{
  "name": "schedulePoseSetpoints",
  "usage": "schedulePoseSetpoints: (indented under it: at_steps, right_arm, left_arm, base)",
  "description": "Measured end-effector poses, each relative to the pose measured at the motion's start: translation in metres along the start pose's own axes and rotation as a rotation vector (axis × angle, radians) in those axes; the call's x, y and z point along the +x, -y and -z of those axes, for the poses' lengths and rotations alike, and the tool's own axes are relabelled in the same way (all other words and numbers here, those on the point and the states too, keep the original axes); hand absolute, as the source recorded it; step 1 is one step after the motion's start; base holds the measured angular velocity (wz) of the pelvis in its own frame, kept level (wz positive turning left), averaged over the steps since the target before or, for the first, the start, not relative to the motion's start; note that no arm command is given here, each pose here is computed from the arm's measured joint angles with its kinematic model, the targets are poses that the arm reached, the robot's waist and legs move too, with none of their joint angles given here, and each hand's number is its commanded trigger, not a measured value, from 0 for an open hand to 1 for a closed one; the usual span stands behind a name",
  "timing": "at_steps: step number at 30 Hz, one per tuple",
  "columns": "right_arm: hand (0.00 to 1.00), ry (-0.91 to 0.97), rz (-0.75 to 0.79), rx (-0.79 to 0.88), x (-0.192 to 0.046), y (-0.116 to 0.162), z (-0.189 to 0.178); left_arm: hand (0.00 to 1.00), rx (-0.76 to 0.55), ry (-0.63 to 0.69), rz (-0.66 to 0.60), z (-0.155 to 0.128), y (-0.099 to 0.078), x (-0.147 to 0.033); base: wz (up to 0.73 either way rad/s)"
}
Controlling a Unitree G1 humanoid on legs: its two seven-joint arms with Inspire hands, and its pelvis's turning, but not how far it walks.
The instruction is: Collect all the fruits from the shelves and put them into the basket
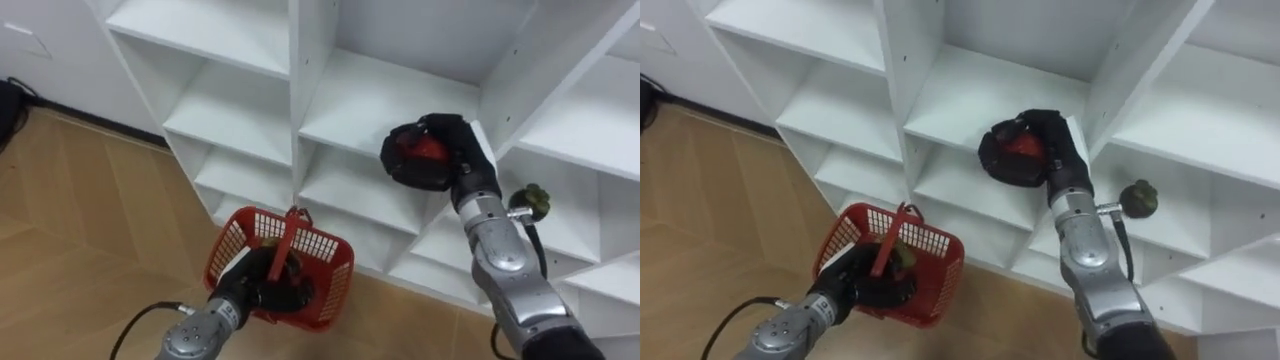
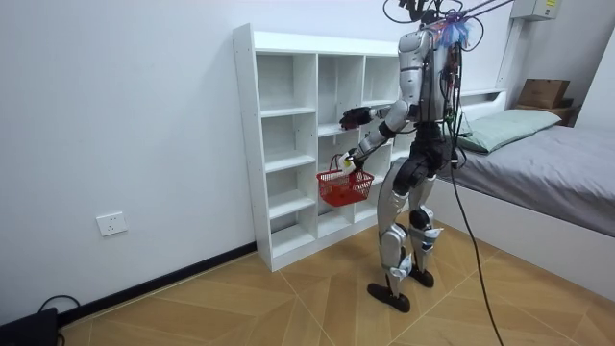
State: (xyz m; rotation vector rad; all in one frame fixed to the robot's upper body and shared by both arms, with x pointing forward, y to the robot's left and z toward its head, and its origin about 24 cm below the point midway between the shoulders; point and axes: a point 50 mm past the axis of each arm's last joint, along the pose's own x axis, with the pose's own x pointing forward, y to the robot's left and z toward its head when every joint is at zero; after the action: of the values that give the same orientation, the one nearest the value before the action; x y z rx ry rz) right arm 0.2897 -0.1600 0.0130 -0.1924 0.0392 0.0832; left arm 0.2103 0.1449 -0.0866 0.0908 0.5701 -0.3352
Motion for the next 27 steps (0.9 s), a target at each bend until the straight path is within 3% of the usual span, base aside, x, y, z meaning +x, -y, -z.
schedulePoseSetpoints:
  at_steps: [10,17,27]
  right_arm:
    - [1.0,-0.015,-0.108,0.007,-0.016,-0.014,0.007]
    - [1.0,-0.025,-0.156,0.037,-0.023,-0.025,0.011]
    - [1.0,-0.022,-0.213,0.047,-0.026,-0.035,0.01]
  left_arm:
    - [1.0,-0.058,0.044,0.034,-0.006,0.004,0.001]
    - [1.0,-0.198,0.168,0.077,-0.029,0.017,0.005]
    - [1.0,-0.261,0.279,0.178,-0.048,0.027,0.002]
  base:
    - [-0.1]
    - [-0.04]
    - [-0.07]
